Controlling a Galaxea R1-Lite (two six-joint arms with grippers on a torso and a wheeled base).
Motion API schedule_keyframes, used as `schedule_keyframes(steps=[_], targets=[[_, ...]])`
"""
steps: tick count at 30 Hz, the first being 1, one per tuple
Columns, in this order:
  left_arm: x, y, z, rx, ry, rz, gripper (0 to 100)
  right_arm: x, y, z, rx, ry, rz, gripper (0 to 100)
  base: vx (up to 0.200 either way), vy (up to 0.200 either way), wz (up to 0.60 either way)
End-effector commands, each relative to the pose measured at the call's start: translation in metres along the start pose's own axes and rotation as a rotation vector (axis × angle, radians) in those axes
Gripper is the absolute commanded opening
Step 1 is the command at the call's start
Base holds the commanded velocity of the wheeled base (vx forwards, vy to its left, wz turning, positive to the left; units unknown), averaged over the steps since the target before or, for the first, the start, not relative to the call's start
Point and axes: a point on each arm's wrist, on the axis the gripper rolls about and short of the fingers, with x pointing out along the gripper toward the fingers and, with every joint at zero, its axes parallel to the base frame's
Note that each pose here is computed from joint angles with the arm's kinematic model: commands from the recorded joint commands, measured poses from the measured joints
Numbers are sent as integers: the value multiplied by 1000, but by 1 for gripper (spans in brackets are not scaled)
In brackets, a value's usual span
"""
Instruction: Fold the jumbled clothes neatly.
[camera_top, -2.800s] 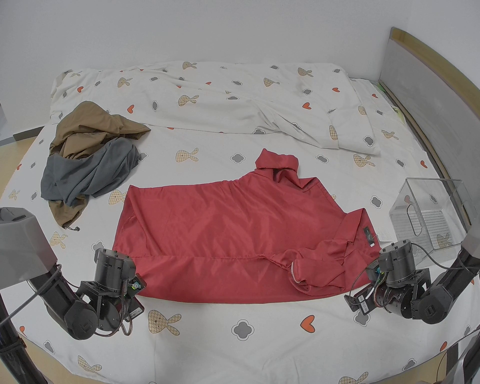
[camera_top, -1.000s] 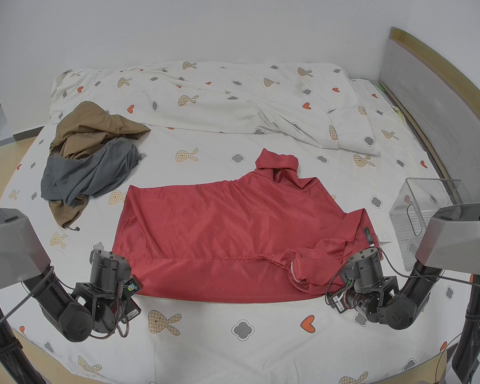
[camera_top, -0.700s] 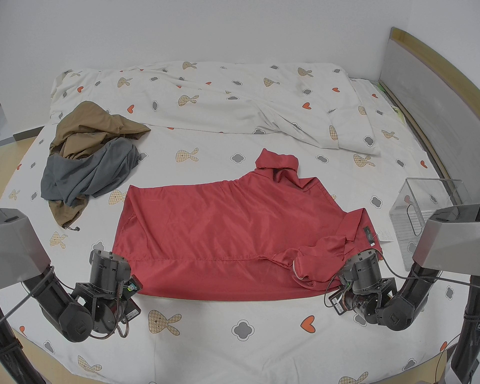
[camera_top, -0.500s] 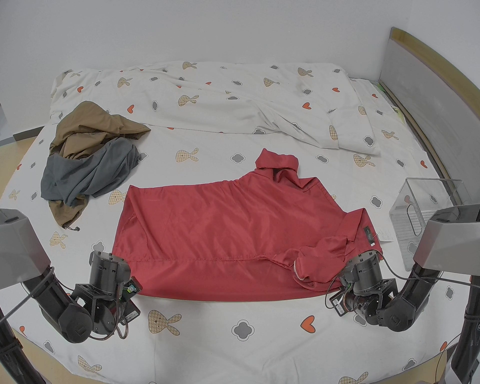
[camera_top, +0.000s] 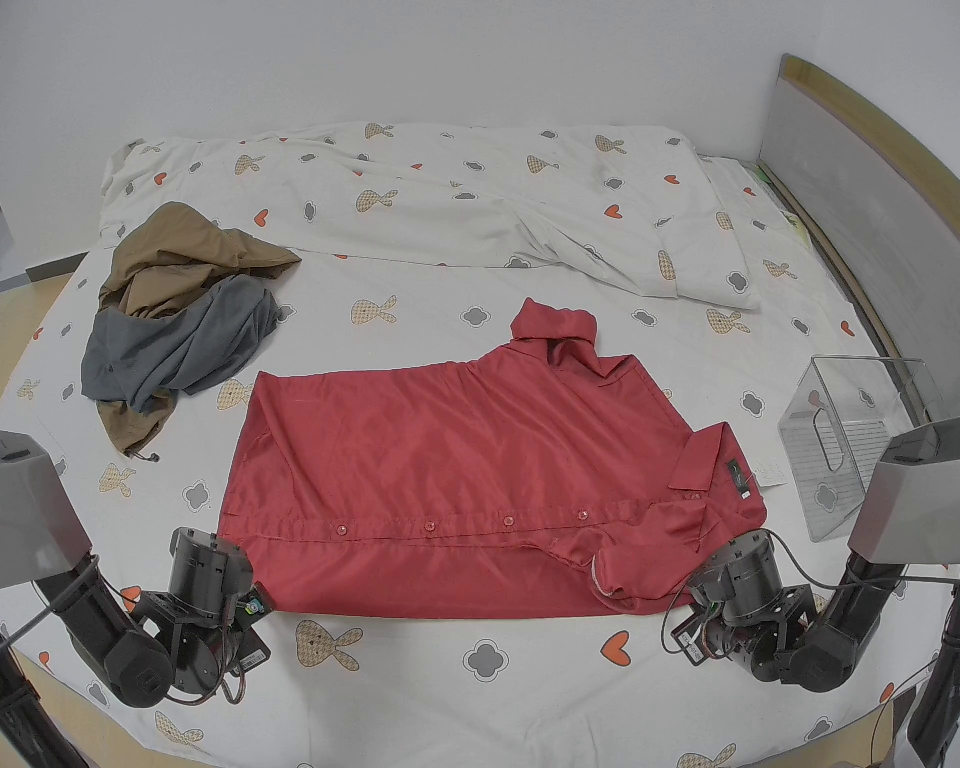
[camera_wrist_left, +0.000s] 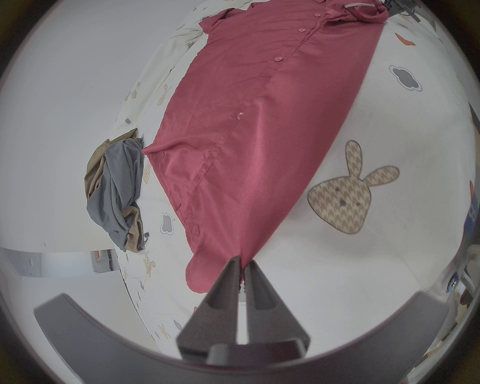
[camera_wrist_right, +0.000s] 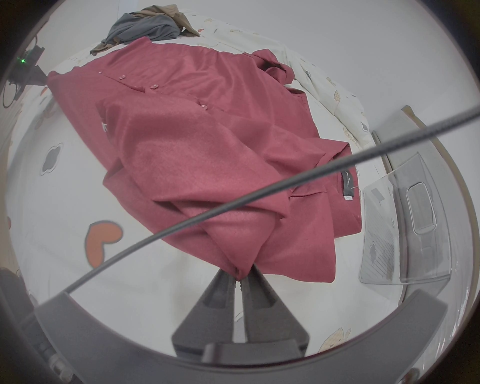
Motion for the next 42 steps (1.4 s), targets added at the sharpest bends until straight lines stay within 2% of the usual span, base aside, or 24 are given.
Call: schedule_keyframes(steps=[1, 7, 14, 25, 29, 34, 39, 42], targets=[[-11, -2, -7, 10, -6, -5, 0, -14, 2, -8, -10, -19, 11, 0, 0, 0, 0], [-15, -5, -13, 20, 4, -16, 0, -17, 3, -14, -10, -32, 3, 0, 0, 0, 0], [-22, -11, -22, 38, 13, -33, 0, -27, 9, -27, -48, -14, 23, 0, 0, 0, 0], [-17, -13, -17, 41, 14, -39, 0, -25, 12, -25, -48, -21, 26, 0, 0, 0, 0], [-2, -17, -9, 40, 15, -38, 0, -22, 13, -19, -39, -37, 23, 0, 0, 0, 0], [19, -27, -4, 30, 3, -4, 0, -20, 11, -11, -21, -62, 12, 0, 0, 0, 0], [15, -33, -3, 30, -22, 0, 0, -18, 11, -9, -13, -67, 9, 0, 0, 0, 0], [13, -29, 1, -3, -49, 52, 0, -16, 12, -8, -12, -68, 9, 0, 0, 0, 0]])
